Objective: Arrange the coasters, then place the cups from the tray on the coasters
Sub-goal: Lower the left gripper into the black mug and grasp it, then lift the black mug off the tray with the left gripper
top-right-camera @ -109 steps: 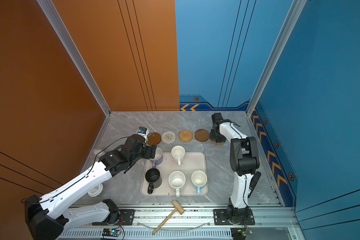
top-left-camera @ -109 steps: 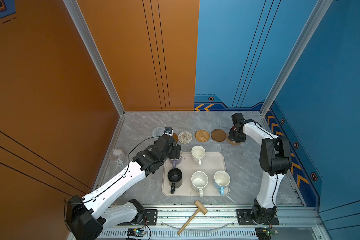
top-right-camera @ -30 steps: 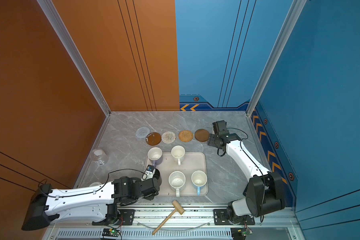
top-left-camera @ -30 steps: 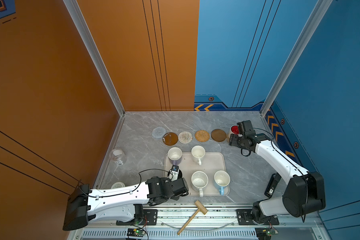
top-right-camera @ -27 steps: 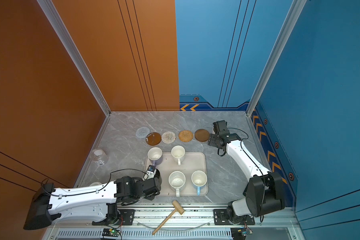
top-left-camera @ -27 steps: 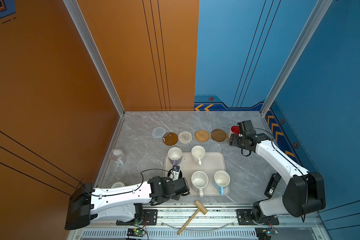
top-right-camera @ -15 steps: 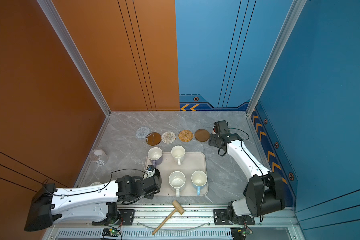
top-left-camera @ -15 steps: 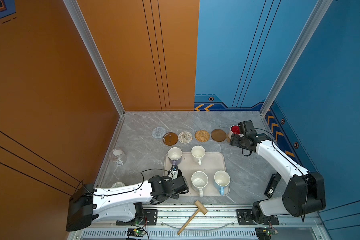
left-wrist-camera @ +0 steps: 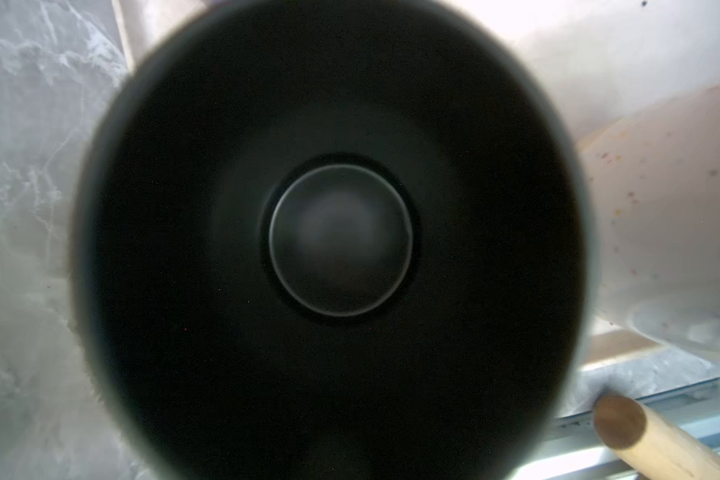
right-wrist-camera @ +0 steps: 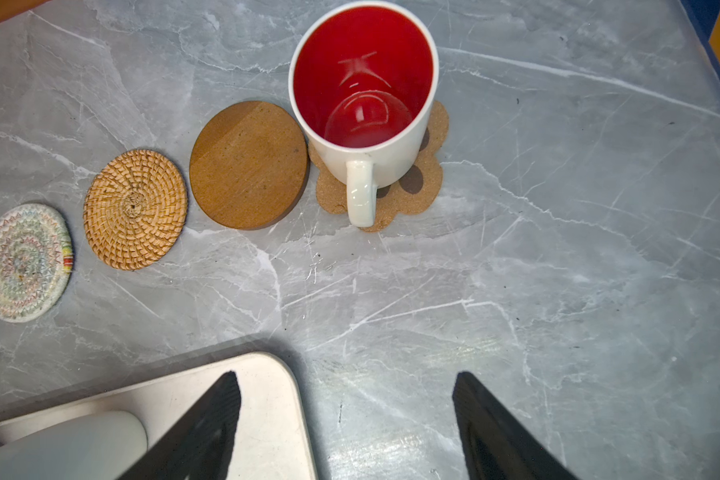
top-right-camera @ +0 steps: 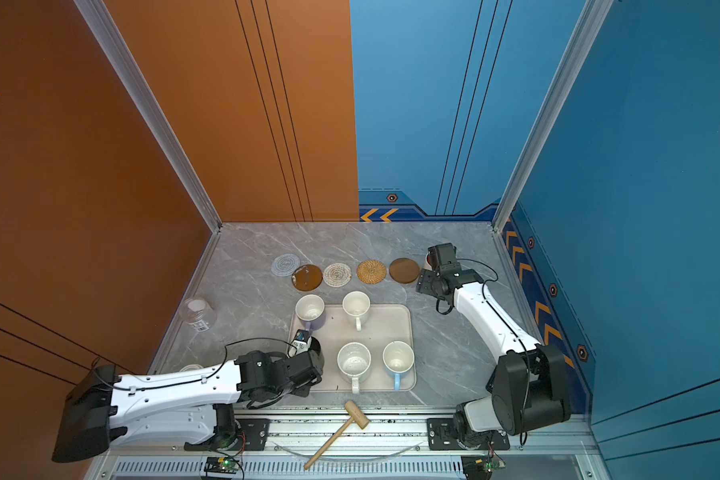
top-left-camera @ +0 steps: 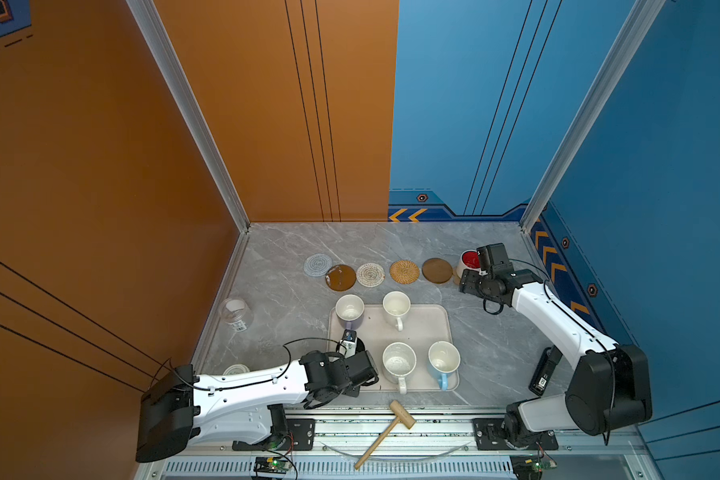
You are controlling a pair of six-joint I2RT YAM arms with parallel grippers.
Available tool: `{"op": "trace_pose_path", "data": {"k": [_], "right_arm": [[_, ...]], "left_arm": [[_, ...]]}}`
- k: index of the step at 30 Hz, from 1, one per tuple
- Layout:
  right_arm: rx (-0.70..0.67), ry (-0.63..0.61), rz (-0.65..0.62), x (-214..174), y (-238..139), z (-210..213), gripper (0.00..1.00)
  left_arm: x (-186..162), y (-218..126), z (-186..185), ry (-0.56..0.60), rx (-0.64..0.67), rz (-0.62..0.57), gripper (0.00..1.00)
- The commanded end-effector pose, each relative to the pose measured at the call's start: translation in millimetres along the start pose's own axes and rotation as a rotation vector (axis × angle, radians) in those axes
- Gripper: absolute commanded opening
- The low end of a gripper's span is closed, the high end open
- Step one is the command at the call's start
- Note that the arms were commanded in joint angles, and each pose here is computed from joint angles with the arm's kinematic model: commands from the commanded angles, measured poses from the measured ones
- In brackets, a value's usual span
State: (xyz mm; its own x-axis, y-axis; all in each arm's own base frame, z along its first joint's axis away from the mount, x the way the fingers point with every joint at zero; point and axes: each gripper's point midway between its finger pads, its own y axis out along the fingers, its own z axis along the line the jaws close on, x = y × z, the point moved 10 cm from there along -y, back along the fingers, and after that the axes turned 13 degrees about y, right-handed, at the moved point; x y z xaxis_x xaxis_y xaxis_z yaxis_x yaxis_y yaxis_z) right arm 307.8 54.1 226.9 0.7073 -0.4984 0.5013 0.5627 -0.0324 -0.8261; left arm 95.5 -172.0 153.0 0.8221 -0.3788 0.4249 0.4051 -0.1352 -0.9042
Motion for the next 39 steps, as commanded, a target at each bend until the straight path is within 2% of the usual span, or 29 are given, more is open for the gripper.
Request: {"op": "trace_pose_path", "data": {"k": [1, 3, 4, 23, 34, 39], "right_arm": [[0.004, 0.020, -0.014, 0, -5, -4, 0.79], [0.004, 0.021, -0.015, 0, -5, -5, 0.79], [0.003, 0.021, -0.014, 0, -5, -5, 0.79], [0.007, 0.028, -0.007, -4, -6, -9, 0.78], [0.036, 0.028, 0.014, -5, -5, -6, 0.77], [0.049, 0.024, 0.021, -4, -5, -4, 0.76]], "left_arm": [[-3, 3, 2, -0.009, 0.002, 0.012, 0.12], [-2, 2, 3, -0.015, 0.002, 0.005, 0.01], [-2, 2, 3, -0.018, 0.002, 0.002, 0.00], [16, -58, -1, 0.050, 0.040, -0.148, 0.00], [45, -101, 21, 0.003, 0.047, -0.276, 0.00], [71, -108, 47, -0.042, 0.135, -0.294, 0.00]]}}
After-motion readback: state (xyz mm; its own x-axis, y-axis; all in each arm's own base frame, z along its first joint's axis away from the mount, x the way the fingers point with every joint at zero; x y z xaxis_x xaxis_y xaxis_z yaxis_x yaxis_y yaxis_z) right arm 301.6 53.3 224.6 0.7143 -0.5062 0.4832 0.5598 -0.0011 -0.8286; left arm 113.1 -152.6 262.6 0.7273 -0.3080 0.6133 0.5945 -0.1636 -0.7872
